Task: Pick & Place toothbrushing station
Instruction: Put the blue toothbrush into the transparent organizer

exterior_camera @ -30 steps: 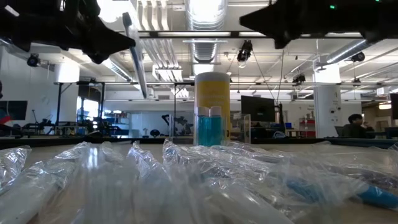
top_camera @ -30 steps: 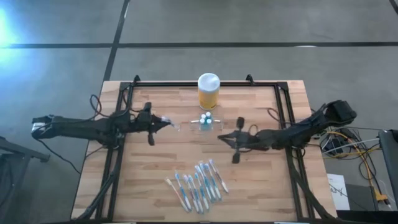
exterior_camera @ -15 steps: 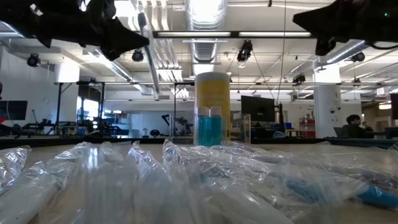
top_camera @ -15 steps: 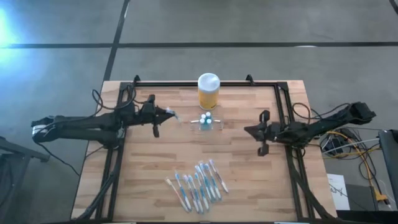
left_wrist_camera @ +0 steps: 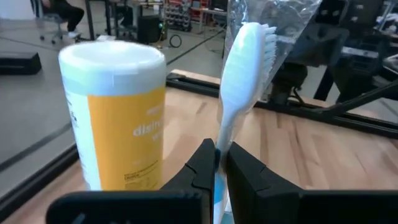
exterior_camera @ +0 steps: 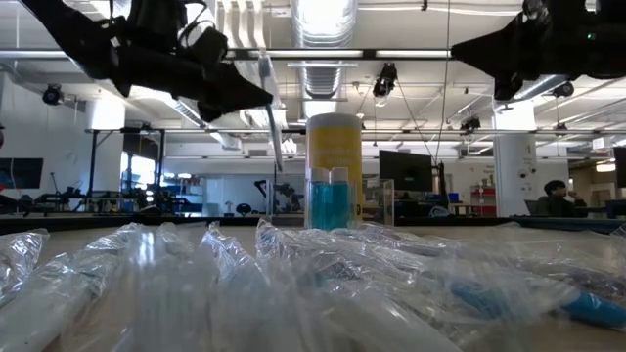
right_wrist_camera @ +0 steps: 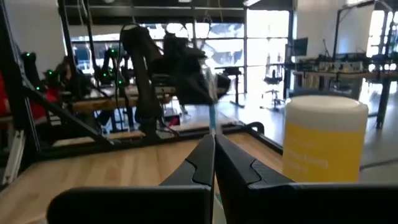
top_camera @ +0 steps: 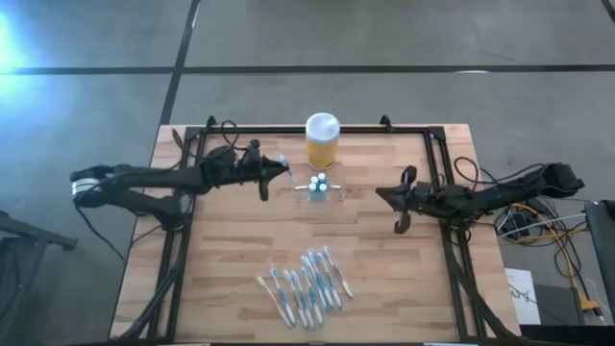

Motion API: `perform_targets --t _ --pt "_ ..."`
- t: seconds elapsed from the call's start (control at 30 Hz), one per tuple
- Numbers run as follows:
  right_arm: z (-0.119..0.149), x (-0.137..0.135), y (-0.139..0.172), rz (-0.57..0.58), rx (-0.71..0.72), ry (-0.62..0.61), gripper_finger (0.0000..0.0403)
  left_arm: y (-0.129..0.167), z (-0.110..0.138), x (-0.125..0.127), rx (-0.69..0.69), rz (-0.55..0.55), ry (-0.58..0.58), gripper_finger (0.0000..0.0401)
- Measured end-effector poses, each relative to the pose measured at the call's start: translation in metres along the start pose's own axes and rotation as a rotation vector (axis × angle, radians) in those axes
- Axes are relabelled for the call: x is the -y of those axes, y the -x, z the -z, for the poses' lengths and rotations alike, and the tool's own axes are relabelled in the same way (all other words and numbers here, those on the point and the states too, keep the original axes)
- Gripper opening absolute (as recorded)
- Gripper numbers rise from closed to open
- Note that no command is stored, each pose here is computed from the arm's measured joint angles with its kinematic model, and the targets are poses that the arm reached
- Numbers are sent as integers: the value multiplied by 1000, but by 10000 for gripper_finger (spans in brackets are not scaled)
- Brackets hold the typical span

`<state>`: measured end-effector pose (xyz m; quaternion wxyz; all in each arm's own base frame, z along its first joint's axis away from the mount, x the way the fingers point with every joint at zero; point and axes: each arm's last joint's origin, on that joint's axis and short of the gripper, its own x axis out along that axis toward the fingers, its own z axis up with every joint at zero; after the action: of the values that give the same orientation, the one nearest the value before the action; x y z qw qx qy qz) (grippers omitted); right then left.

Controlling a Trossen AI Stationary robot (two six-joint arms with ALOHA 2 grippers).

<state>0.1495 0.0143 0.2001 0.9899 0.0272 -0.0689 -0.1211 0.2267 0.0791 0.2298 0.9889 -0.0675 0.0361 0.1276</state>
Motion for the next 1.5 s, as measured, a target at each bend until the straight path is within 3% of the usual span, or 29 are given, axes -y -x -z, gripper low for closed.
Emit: perform_targets --t 0.2,0.4,0.63,0.93,1.2,1.5 --pt "1 0 0 -8 -6 66 8 -15 10 -4 5 -31 23 21" --pt "-6 -2 0 -97 -14 66 8 -26 24 -8 -23 -79 26 21" --pt "-11 -4 -5 -99 -127 49 8 -39 44 -12 -62 -109 44 21" --pt "-15 -5 -7 -100 -119 47 8 -49 59 -17 -81 -117 46 20" --pt "-15 -5 -7 -100 -122 47 8 -44 54 -18 -79 -127 54 43" --pt "-13 -4 -6 -99 -128 18 8 -22 17 -11 21 -103 57 116"
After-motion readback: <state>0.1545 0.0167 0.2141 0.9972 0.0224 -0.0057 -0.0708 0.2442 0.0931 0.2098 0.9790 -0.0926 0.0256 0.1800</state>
